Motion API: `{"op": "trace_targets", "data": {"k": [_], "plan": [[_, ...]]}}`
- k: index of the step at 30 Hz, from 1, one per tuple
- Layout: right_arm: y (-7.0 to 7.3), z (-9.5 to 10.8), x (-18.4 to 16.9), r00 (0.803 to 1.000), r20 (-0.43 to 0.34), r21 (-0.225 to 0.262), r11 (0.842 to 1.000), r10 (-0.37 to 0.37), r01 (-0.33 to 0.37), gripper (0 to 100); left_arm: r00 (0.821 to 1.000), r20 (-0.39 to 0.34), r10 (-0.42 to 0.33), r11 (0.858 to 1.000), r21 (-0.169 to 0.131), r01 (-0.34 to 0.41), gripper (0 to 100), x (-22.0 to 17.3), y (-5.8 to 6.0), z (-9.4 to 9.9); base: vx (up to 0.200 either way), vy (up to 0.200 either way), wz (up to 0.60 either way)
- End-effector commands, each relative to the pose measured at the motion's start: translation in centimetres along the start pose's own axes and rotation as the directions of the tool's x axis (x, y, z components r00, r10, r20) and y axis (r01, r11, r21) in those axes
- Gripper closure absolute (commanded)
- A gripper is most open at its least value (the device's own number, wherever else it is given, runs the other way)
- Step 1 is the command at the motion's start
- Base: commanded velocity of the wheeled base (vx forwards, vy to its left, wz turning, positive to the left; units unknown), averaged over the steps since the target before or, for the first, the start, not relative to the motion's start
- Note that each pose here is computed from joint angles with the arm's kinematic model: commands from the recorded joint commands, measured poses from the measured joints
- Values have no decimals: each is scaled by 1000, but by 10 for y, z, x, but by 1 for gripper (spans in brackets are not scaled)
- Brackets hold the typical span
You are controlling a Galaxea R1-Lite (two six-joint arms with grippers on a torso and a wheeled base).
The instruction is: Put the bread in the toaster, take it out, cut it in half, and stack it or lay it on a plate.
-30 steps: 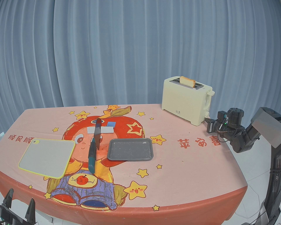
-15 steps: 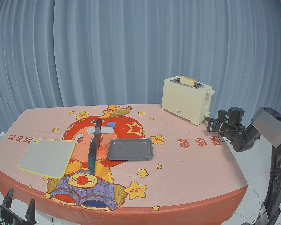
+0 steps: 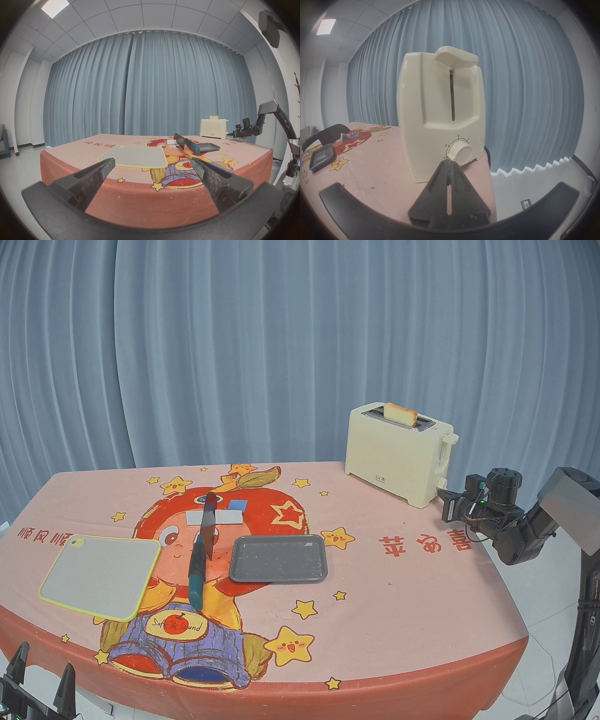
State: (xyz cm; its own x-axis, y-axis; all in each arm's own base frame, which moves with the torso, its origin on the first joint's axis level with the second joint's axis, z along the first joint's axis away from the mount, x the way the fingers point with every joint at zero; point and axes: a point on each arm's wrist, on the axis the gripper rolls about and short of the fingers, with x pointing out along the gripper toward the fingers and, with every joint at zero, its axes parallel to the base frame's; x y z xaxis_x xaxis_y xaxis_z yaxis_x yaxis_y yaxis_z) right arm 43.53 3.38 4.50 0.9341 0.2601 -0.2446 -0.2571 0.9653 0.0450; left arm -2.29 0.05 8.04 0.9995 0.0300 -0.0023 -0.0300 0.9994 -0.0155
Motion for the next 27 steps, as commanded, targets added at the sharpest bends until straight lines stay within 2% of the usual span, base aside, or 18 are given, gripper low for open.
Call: {"op": "trace_targets", "data": {"k": [1, 7, 12, 16, 22, 27], "plan": [[1, -3, -1, 1000, -12, 0, 1000, 2, -2, 100, 1000, -2, 1, 1000, 0, -1, 0, 0, 0, -5, 0, 0, 0], [6, -10, -11, 999, -51, -3, 1000, 11, -11, 100, 1000, -2, 1, 1000, 0, -1, 0, 0, 0, -5, 0, 0, 0], [29, 21, -46, 998, -12, -21, 998, 54, -54, 100, 1000, -2, 1, 1000, -1, -1, 0, 0, 0, -5, 0, 0, 0], [39, 43, -71, 997, 36, -35, 997, 68, -66, 100, 1000, -2, 1, 1000, -1, -1, 0, 0, 0, -5, 0, 0, 0], [42, 83, -105, 987, 147, -50, 997, 66, -59, 100, 1000, -1, 1, 1000, -1, -1, 0, 0, 0, -5, 0, 0, 0], [43, 113, -111, 960, 270, -51, 997, 69, -58, 100, 1000, -1, 1, 1000, -1, -1, 0, 0, 0, -5, 0, 0, 0]]}}
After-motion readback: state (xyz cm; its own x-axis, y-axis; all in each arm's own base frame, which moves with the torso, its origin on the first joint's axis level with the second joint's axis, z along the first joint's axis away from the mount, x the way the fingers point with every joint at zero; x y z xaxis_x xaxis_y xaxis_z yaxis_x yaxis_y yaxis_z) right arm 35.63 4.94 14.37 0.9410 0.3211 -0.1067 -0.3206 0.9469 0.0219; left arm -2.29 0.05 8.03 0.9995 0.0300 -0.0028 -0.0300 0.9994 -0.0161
